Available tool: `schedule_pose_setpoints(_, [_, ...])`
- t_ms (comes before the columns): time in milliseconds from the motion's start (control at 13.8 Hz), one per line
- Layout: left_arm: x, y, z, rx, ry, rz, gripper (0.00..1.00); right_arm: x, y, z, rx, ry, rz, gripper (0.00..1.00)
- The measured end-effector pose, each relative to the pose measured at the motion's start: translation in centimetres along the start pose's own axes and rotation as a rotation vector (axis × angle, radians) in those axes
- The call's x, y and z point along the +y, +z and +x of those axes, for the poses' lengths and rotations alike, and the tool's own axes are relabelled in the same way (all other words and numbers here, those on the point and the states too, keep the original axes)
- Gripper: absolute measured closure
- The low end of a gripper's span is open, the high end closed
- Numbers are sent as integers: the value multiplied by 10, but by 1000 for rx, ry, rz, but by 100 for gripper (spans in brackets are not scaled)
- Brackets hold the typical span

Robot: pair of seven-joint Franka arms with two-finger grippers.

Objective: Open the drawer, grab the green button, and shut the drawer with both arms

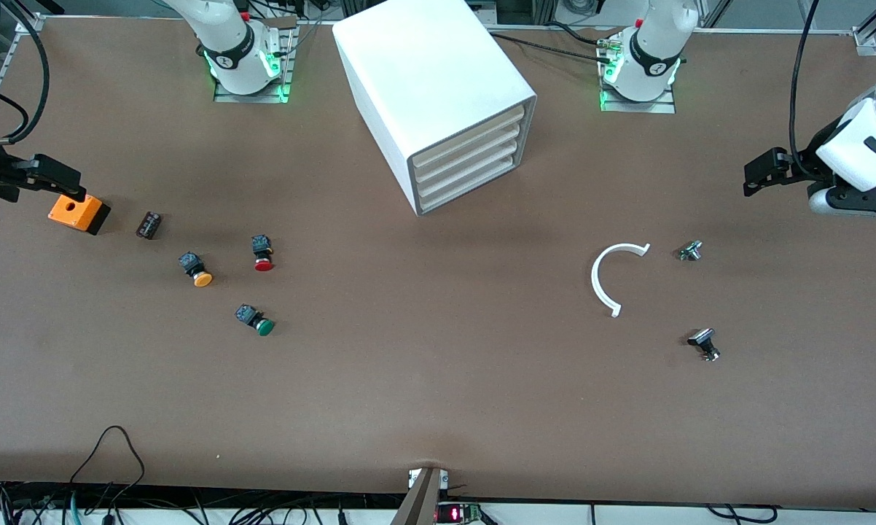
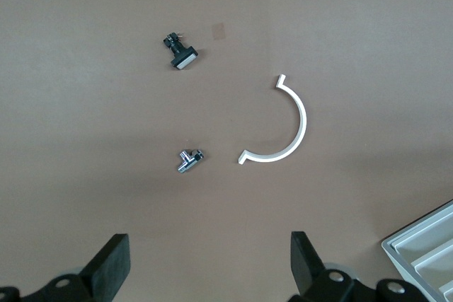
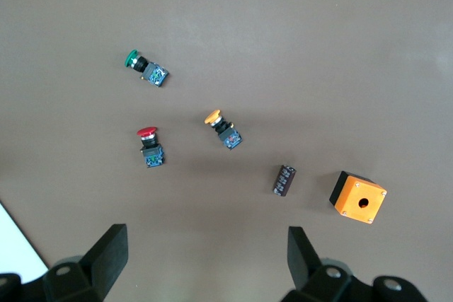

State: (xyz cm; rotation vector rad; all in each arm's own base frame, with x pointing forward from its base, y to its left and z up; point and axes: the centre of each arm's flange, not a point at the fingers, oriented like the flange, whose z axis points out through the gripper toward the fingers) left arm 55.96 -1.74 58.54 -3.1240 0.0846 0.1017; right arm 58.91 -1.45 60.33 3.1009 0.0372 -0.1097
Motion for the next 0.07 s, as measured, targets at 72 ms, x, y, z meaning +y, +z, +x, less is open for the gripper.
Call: schedule_pose_setpoints(72, [0,0,0,-1,1,0,0,0,0,0,-1,-1,0,0])
